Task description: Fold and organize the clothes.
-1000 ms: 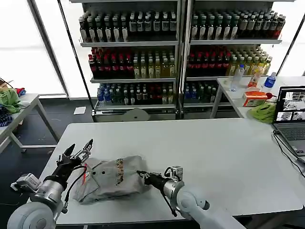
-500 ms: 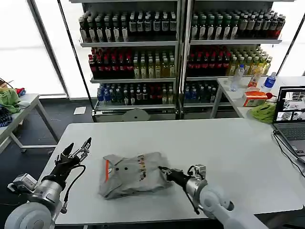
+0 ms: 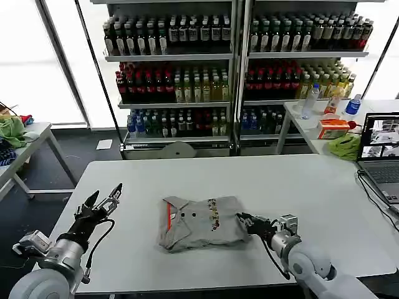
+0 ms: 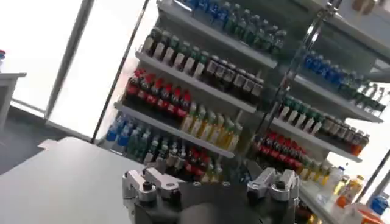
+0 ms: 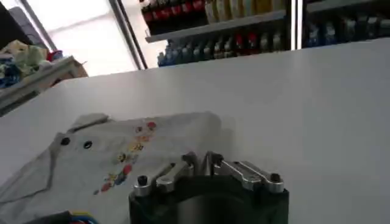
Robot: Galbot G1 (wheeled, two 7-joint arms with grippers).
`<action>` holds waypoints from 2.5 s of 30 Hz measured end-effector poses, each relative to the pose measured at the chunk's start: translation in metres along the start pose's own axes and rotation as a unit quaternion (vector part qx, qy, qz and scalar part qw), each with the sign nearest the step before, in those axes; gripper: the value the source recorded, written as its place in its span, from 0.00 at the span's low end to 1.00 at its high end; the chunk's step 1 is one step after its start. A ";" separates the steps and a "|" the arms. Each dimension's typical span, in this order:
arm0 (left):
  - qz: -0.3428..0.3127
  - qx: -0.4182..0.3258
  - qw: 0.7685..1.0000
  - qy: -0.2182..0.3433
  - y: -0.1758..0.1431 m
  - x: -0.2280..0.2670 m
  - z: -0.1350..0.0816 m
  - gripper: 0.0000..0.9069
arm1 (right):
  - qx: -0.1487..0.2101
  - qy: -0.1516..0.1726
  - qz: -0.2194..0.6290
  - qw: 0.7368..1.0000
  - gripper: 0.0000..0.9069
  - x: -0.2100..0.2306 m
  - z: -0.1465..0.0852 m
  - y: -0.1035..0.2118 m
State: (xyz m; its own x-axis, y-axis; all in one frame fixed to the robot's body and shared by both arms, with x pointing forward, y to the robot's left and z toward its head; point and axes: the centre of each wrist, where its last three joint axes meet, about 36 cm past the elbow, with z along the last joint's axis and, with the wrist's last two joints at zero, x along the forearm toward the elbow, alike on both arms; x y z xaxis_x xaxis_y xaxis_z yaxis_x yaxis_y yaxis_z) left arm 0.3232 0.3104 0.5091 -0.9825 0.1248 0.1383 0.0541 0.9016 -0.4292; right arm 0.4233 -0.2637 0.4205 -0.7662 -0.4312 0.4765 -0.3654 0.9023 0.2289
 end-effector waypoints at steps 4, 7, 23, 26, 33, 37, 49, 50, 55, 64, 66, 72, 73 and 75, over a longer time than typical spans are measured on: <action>-0.003 0.000 1.000 -0.001 -0.002 0.004 0.000 1.00 | 0.030 -0.022 0.025 0.999 1.00 0.012 -0.006 -0.006; -0.003 0.000 1.000 -0.002 -0.004 0.007 0.001 1.00 | 0.048 -0.046 0.037 0.997 1.00 0.021 -0.011 -0.007; -0.008 -0.065 0.996 -0.052 -0.006 0.030 0.032 1.00 | 0.116 -0.206 0.048 0.970 1.00 0.054 -0.006 -0.007; -0.007 -0.090 0.993 -0.071 -0.002 0.035 0.042 1.00 | 0.112 -0.221 0.056 0.967 1.00 0.065 0.003 -0.017; -0.010 -0.140 0.985 -0.096 0.011 0.048 0.068 1.00 | 0.107 -0.238 0.061 0.963 1.00 0.085 0.026 -0.032; -0.012 -0.153 0.983 -0.101 0.018 0.054 0.083 1.00 | 0.106 -0.242 0.060 0.962 1.00 0.093 0.041 -0.029; -0.010 -0.182 0.976 -0.122 0.033 0.071 0.105 1.00 | 0.100 -0.239 0.052 0.964 1.00 0.104 0.074 -0.017; -0.011 -0.184 0.975 -0.125 0.034 0.073 0.106 1.00 | 0.100 -0.238 0.051 0.965 1.00 0.104 0.076 -0.016; -0.015 -0.191 0.972 -0.135 0.037 0.081 0.109 1.00 | 0.102 -0.239 0.047 0.965 1.00 0.106 0.082 -0.012; -0.008 -0.201 0.968 -0.146 0.038 0.090 0.110 1.00 | 0.111 -0.246 0.039 0.962 1.00 0.107 0.086 -0.009; -0.005 -0.202 0.968 -0.149 0.037 0.091 0.110 1.00 | 0.112 -0.246 0.038 0.962 1.00 0.107 0.087 -0.008; 0.002 -0.197 0.968 -0.154 0.033 0.094 0.107 1.00 | 0.114 -0.246 0.037 0.962 1.00 0.107 0.088 -0.007; 0.003 -0.197 0.968 -0.156 0.032 0.095 0.106 1.00 | 0.115 -0.245 0.036 0.962 1.00 0.107 0.088 -0.007; 0.007 -0.199 0.967 -0.157 0.031 0.096 0.105 1.00 | 0.116 -0.246 0.034 0.962 1.00 0.108 0.088 -0.007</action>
State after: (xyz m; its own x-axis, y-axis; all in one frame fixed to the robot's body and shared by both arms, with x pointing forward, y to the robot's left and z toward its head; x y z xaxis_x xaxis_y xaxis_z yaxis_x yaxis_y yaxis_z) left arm 0.2122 0.3071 0.4152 -0.9834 0.0631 -0.1702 0.0712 0.9966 -0.0418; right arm 0.2962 -0.3165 0.3961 -0.9292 -0.3695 0.0120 -0.3696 0.9291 -0.0122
